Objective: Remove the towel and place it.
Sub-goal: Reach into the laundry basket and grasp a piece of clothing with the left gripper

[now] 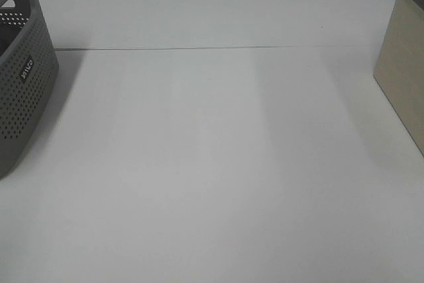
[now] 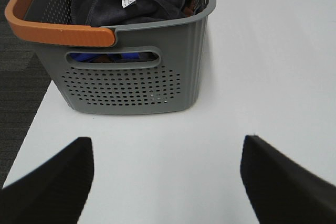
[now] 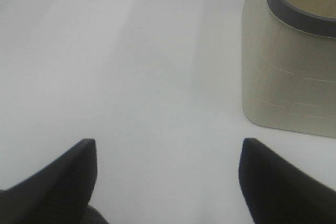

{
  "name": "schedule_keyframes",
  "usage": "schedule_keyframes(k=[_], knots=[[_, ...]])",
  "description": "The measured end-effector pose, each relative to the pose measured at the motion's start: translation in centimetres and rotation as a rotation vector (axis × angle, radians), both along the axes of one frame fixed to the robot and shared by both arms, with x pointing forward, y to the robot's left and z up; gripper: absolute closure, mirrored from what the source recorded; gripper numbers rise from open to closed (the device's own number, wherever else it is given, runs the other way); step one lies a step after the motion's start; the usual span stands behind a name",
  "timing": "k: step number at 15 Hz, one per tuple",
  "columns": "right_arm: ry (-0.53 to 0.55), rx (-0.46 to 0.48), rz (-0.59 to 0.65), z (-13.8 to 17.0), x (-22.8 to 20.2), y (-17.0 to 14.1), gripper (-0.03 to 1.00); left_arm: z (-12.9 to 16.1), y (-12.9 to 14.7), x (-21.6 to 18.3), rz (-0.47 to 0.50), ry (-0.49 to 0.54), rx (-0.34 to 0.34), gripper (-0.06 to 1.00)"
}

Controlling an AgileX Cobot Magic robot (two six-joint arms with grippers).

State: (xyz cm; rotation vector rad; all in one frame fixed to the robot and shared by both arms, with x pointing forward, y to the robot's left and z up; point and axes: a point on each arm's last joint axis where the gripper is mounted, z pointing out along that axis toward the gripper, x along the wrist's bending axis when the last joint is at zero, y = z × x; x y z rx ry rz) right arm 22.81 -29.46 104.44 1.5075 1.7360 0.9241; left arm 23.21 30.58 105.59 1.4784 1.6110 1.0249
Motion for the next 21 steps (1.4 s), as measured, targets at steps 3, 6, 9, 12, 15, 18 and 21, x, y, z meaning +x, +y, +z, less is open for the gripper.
schedule_keyframes(k=[3, 6, 9, 12, 15, 18, 21], knots=[[0.000, 0.000, 0.000, 0.00, 0.00, 0.00, 0.24, 0.00, 0.00, 0.00, 0.000, 0.000, 0.000, 0.21], [0.000, 0.000, 0.000, 0.00, 0.00, 0.00, 0.24, 0.00, 0.00, 0.00, 0.000, 0.000, 0.000, 0.21], [0.000, 0.000, 0.000, 0.00, 0.00, 0.00, 0.24, 0.00, 0.00, 0.00, 0.000, 0.000, 0.000, 0.21], [0.000, 0.000, 0.000, 0.00, 0.00, 0.00, 0.24, 0.00, 0.02, 0.00, 0.002, 0.000, 0.002, 0.21], [0.000, 0.000, 0.000, 0.00, 0.00, 0.00, 0.24, 0.01, 0.16, -0.01, 0.010, 0.001, 0.021, 0.14], [0.000, 0.000, 0.000, 0.00, 0.00, 0.00, 0.24, 0.01, 0.18, -0.02, 0.011, 0.001, 0.023, -0.04], [0.000, 0.000, 0.000, 0.00, 0.00, 0.00, 0.24, 0.01, 0.18, -0.02, 0.010, 0.001, 0.025, -0.05]])
